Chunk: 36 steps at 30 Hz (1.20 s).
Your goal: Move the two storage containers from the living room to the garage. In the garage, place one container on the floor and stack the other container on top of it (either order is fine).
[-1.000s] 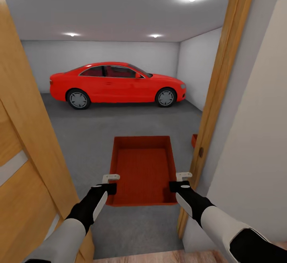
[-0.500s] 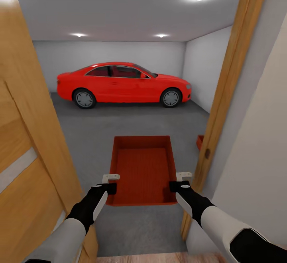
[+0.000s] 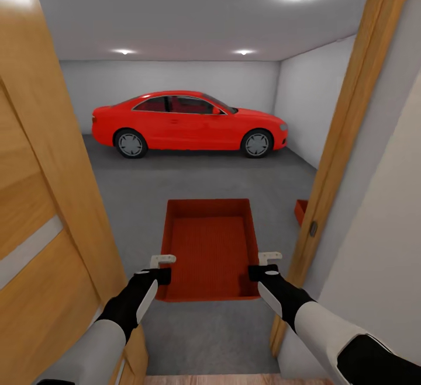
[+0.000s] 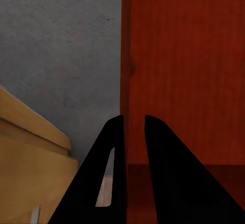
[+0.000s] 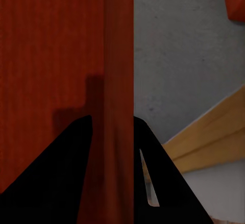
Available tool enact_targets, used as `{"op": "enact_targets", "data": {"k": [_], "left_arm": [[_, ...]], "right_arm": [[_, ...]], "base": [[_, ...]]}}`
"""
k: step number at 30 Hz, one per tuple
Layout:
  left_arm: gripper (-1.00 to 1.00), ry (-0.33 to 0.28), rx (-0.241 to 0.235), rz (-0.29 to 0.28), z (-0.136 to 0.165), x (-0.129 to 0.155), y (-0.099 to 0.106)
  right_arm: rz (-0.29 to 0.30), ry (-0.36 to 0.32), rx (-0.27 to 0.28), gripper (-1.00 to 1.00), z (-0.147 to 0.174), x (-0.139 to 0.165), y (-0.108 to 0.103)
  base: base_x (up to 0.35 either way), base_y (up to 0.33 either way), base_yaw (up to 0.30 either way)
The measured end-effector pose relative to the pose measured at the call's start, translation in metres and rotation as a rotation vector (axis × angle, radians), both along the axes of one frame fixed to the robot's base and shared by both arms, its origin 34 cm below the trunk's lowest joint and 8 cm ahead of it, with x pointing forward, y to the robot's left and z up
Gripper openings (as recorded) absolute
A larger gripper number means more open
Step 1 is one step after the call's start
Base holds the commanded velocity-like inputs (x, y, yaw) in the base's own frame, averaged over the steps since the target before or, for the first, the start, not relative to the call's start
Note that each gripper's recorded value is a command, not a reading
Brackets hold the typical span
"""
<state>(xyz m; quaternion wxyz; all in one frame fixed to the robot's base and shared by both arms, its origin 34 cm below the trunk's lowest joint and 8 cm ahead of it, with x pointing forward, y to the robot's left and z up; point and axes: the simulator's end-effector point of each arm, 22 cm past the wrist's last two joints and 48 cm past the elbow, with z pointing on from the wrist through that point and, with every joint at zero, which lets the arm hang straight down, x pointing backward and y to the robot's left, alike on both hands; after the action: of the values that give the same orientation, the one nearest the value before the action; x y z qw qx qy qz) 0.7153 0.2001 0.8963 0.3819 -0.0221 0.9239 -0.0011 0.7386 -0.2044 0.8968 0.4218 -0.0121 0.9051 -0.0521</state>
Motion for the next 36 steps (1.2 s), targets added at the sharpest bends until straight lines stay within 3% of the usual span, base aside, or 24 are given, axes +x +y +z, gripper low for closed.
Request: {"op": "enact_targets", "data": {"k": [21, 36], "left_arm": [[-1.00, -0.003, 0.000, 0.000, 0.0012, 0.0008, 0.0001], [-1.00, 0.001, -0.002, 0.003, -0.0001, -0.0005, -0.0004]], "right_arm": [[0.001, -0.003, 0.000, -1.00, 0.0012, 0.0010, 0.0001], [0.001, 0.000, 0.000, -1.00, 0.0002, -0.0002, -0.0004]], "base": [[0.016, -0.024, 0.000], [0.296, 0.000, 0.000]]}}
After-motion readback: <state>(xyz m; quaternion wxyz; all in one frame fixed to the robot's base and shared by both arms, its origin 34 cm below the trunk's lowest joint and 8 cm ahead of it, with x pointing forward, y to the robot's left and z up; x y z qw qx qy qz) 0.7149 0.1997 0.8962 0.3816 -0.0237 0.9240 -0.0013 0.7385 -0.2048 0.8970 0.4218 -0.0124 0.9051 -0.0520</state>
